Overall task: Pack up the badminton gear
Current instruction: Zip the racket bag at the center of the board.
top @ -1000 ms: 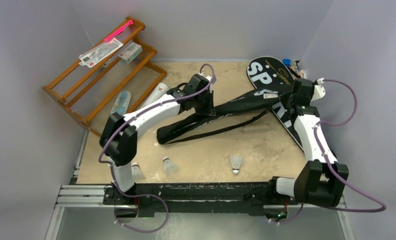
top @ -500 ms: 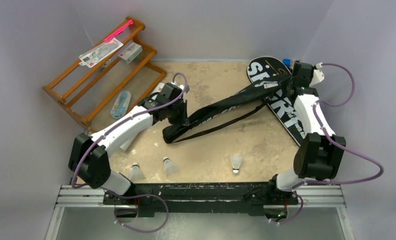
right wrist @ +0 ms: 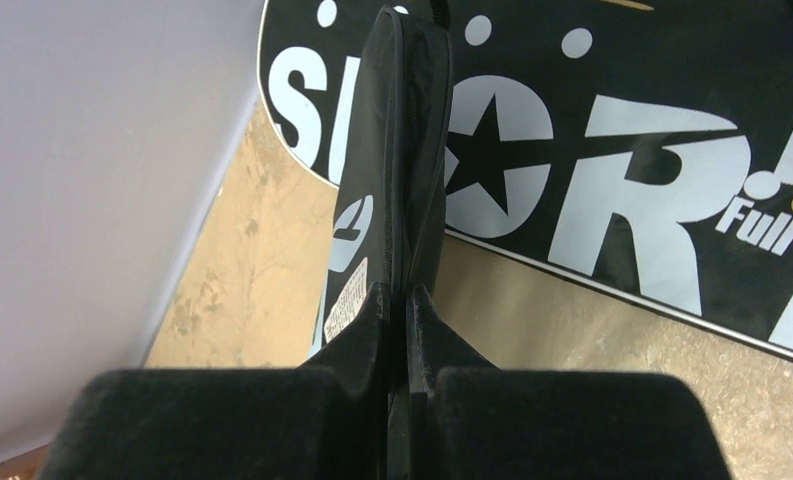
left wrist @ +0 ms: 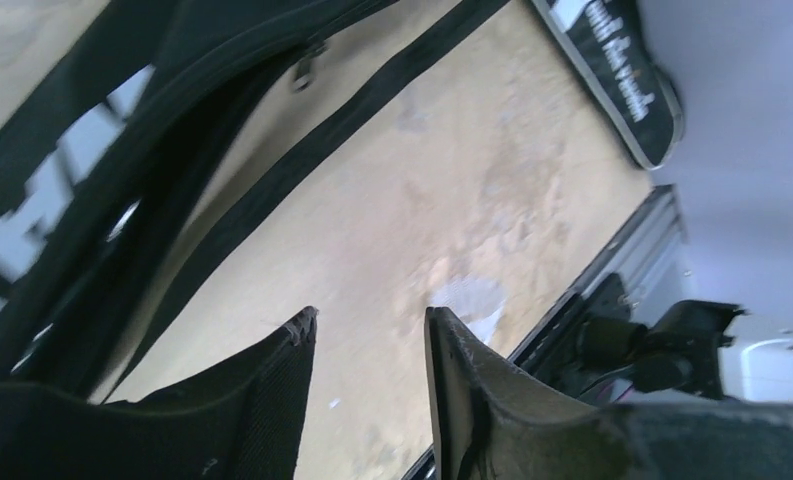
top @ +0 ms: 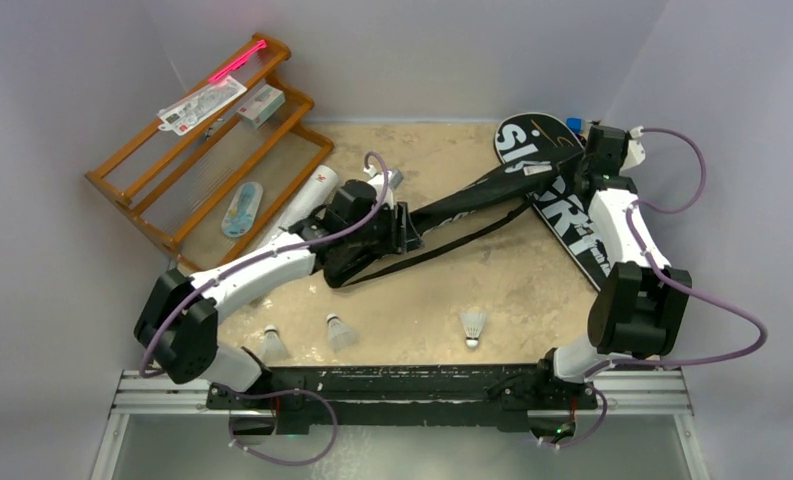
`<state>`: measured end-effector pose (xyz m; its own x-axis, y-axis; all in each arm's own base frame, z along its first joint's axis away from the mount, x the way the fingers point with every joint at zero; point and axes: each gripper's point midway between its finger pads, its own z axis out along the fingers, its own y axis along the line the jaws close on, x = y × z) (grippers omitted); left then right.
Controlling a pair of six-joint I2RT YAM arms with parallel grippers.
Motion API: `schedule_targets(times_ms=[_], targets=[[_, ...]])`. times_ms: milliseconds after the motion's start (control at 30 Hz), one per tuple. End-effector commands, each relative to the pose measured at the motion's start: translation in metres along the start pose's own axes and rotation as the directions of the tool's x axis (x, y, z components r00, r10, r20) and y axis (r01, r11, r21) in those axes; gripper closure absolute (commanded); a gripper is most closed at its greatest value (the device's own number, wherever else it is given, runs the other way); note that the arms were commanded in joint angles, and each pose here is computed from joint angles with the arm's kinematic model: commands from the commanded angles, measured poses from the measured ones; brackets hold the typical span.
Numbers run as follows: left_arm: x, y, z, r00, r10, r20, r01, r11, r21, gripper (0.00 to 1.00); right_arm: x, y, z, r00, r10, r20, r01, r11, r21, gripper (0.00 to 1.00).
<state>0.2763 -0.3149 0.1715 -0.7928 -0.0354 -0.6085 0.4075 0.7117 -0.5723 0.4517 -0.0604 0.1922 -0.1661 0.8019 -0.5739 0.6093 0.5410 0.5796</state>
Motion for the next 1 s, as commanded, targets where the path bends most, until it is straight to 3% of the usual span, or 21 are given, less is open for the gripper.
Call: schedule_targets(times_ms=[0,100,367,967], targets=[[-0.037,-0.038,0.023,0.976,-0.073,0.205,0.037,0.984,0.172,0.54,-0.018,0.024,-0.024,0.996,0.069,0.051,-0.063,0.993,-0.101,1.00],[-0.037,-0.044,0.040,0.969,-0.086,0.230,0.038,0.978,0.207,0.43,-0.018,0.024,-0.029,0.995,0.085,0.051,-0.079,0.990,-0.114,1.00],[-0.033,-0.032,0.065,0.949,-0.137,0.285,0.078,0.975,0.209,0.33,-0.027,0.028,-0.043,0.993,0.099,0.070,-0.088,0.986,-0.144,1.00],[-0.054,-0.013,0.089,0.873,-0.181,0.454,0.061,0.962,0.265,0.34,-0.022,0.033,-0.049,0.991,0.129,0.030,-0.120,0.973,-0.199,1.00]])
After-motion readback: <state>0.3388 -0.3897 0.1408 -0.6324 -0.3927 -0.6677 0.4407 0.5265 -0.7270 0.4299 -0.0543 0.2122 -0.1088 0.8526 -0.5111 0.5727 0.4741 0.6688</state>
